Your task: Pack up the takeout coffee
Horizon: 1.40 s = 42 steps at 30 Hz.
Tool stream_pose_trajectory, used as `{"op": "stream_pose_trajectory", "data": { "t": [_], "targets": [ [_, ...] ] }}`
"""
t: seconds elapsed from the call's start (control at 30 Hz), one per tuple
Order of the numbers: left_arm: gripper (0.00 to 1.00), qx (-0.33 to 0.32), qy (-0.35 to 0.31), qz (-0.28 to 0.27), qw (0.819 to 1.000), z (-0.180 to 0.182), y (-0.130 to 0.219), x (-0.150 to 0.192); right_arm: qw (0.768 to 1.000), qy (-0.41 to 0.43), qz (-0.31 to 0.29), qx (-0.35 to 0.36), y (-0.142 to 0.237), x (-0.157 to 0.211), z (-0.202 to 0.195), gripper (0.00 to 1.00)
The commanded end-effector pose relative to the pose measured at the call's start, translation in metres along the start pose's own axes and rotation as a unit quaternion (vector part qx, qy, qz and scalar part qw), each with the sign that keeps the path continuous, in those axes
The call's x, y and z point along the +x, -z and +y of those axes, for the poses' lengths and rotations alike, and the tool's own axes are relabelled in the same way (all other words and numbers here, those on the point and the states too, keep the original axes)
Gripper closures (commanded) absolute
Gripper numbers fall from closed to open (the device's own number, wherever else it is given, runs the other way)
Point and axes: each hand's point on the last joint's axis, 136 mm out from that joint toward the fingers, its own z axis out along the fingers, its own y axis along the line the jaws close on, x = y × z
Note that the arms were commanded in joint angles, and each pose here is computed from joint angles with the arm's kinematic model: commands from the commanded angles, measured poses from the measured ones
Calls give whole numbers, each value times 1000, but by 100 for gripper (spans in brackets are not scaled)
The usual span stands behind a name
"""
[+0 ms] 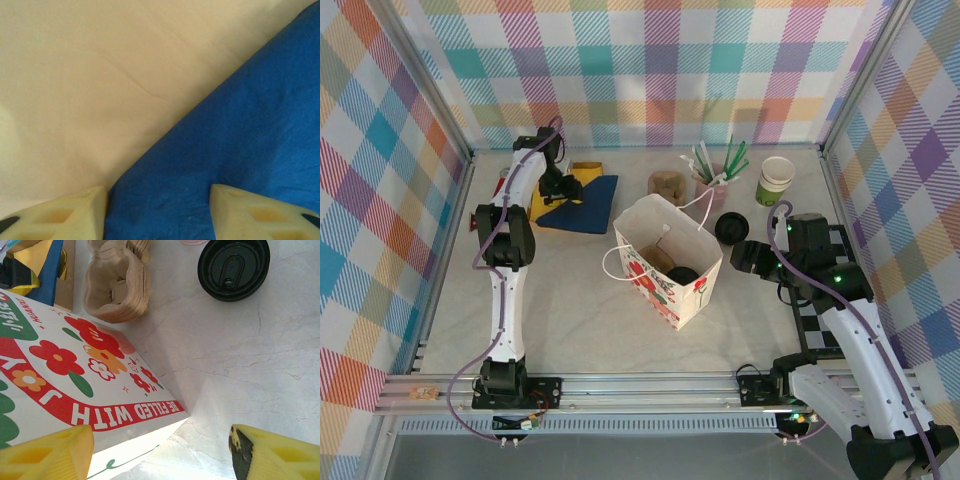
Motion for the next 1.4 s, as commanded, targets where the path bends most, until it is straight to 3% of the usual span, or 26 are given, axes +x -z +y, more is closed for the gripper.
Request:
{"op": "stream_pose_trajectory", "data": {
  "t": [0.0, 0.33, 0.6, 1.37],
  "targets": [
    [50, 24, -7, 41, 999, -10, -7, 19, 1000, 9, -3, 3, 0, 2, -4, 28],
    [82, 12, -3, 48, 999, -5, -9, 23, 1000, 10, -5, 4, 1, 4, -4, 28],
    [100, 0, -2, 30, 1000, -3, 2, 18, 1000, 11, -6, 3, 1, 1, -3, 28],
    [100, 80, 17, -113, 990, -34, 133, -8, 1000, 10, -7, -3, 1, 1, -1, 28]
  ]
}}
